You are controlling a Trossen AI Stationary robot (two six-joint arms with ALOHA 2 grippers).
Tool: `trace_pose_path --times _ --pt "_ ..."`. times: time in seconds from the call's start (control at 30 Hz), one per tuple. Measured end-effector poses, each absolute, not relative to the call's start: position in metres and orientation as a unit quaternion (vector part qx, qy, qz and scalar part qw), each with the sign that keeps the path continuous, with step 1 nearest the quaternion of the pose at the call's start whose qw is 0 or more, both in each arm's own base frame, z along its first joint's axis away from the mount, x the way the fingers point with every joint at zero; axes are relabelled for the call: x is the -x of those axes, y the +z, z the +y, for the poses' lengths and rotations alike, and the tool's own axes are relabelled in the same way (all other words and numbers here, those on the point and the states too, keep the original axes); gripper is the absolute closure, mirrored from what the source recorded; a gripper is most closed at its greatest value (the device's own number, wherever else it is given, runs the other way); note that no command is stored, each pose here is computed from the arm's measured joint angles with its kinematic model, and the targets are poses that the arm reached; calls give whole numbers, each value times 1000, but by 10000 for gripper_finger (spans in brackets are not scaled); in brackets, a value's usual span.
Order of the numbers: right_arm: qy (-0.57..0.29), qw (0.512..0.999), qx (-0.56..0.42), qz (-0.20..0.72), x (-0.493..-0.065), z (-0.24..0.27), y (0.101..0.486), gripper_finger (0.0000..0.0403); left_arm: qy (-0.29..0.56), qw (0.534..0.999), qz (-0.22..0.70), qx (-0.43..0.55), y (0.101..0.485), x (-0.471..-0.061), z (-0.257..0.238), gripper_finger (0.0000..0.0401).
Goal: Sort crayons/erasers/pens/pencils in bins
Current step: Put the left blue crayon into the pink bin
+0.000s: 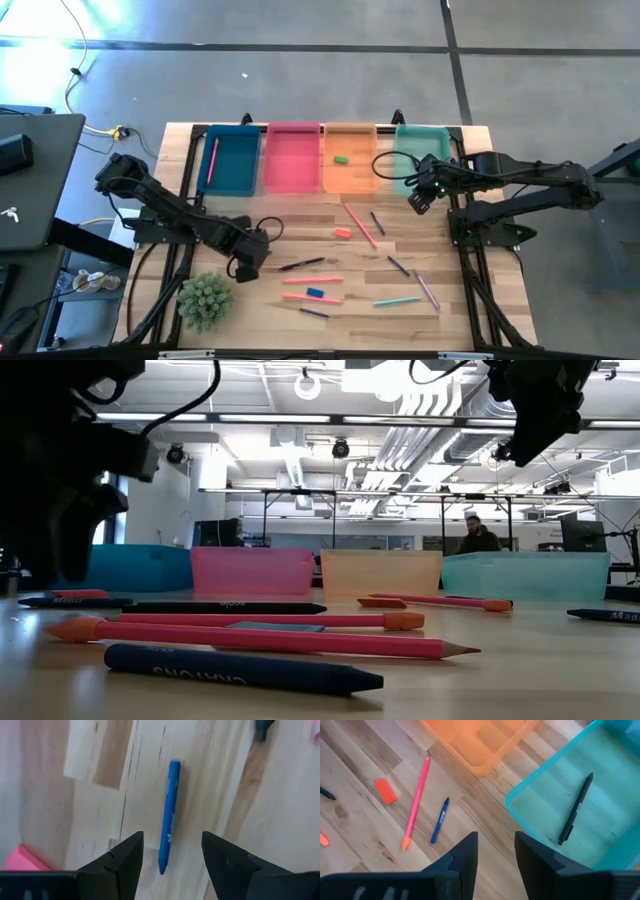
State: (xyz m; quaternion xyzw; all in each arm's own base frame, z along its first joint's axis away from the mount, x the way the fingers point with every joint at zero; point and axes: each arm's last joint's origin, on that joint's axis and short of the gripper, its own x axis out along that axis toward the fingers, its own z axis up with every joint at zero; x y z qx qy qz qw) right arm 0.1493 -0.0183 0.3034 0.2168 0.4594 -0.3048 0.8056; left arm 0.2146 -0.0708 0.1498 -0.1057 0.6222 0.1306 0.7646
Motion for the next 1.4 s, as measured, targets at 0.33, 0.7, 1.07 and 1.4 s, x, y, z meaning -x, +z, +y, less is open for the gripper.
trace_pose_path --times 0.33,0.7,1.07,1.4 --pt "-309 810 -215 450 -151 -19 304 281 141 758 625 126 133 -204 -67 210" --pt "-308 815 -219 440 -152 -19 305 281 133 760 626 117 130 -205 -59 232" --pt "-312 812 -227 437 -152 -19 305 281 114 766 625 95 130 -206 -58 306" --pt "-315 811 -232 436 -152 -19 305 281 115 773 616 97 130 -208 -58 376"
